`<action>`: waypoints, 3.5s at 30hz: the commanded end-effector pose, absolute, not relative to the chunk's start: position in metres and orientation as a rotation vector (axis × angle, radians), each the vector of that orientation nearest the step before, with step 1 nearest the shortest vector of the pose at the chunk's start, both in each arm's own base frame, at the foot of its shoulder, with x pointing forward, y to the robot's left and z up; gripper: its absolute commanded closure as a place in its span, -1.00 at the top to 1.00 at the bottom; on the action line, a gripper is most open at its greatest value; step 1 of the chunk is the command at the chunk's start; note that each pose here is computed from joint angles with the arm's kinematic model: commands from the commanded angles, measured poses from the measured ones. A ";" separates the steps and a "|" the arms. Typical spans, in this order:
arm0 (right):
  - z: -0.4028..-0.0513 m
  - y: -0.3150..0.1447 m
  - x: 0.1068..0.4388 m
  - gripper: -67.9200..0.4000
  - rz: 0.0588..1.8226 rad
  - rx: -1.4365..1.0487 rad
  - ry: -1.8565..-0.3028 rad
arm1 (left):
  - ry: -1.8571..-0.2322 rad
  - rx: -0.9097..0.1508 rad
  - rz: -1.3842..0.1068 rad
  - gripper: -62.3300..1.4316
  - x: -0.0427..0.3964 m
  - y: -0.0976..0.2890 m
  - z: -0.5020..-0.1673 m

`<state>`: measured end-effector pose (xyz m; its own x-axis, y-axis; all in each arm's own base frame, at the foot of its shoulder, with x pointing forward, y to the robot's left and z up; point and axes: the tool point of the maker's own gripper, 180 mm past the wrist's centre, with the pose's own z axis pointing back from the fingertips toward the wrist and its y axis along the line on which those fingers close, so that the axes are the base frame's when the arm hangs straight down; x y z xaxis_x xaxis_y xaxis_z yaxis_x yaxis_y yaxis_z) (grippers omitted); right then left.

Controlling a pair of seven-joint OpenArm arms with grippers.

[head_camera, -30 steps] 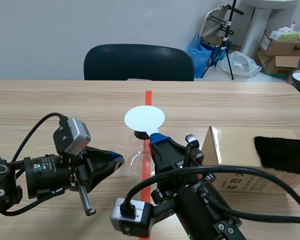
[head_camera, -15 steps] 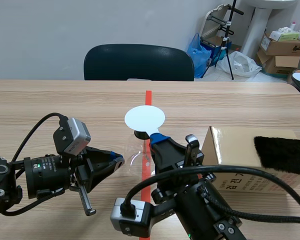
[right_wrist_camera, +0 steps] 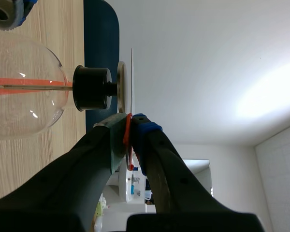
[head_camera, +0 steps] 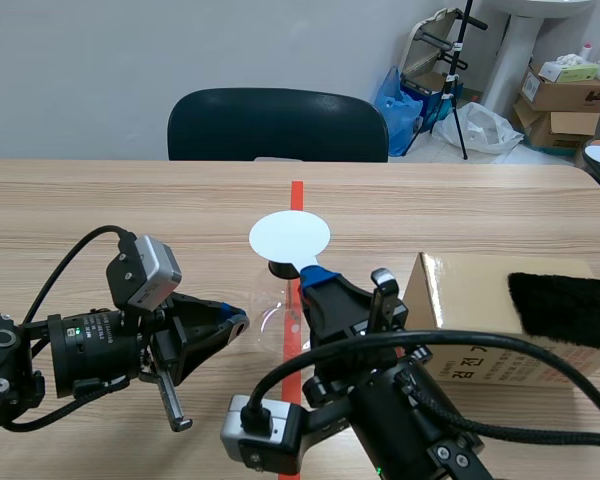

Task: Do the electroscope experiment

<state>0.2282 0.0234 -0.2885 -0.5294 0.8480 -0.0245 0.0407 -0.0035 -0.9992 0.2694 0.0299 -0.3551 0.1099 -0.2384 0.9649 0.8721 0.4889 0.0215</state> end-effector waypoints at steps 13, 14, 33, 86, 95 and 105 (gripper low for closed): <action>-0.275 0.022 0.237 -0.96 1.594 -0.972 -1.668 | -1.224 -0.684 -0.910 -0.86 0.275 0.026 -0.344; -0.275 0.022 0.237 -0.96 1.594 -0.972 -1.667 | -1.224 -0.684 -0.910 -0.86 0.275 0.026 -0.344; -0.275 0.012 0.243 -0.96 1.543 -1.015 -1.622 | -1.224 -0.684 -0.910 -0.86 0.275 0.026 -0.344; -0.272 -0.046 0.263 -0.96 1.284 -1.205 -1.384 | -1.224 -0.684 -0.910 -0.86 0.275 0.026 -0.344; -0.270 -0.016 0.258 -0.96 1.413 -1.123 -1.515 | -1.224 -0.684 -0.910 -0.86 0.275 0.026 -0.344; -0.272 0.010 0.247 -0.96 1.530 -1.033 -1.621 | -1.224 -0.684 -0.910 -0.86 0.275 0.026 -0.344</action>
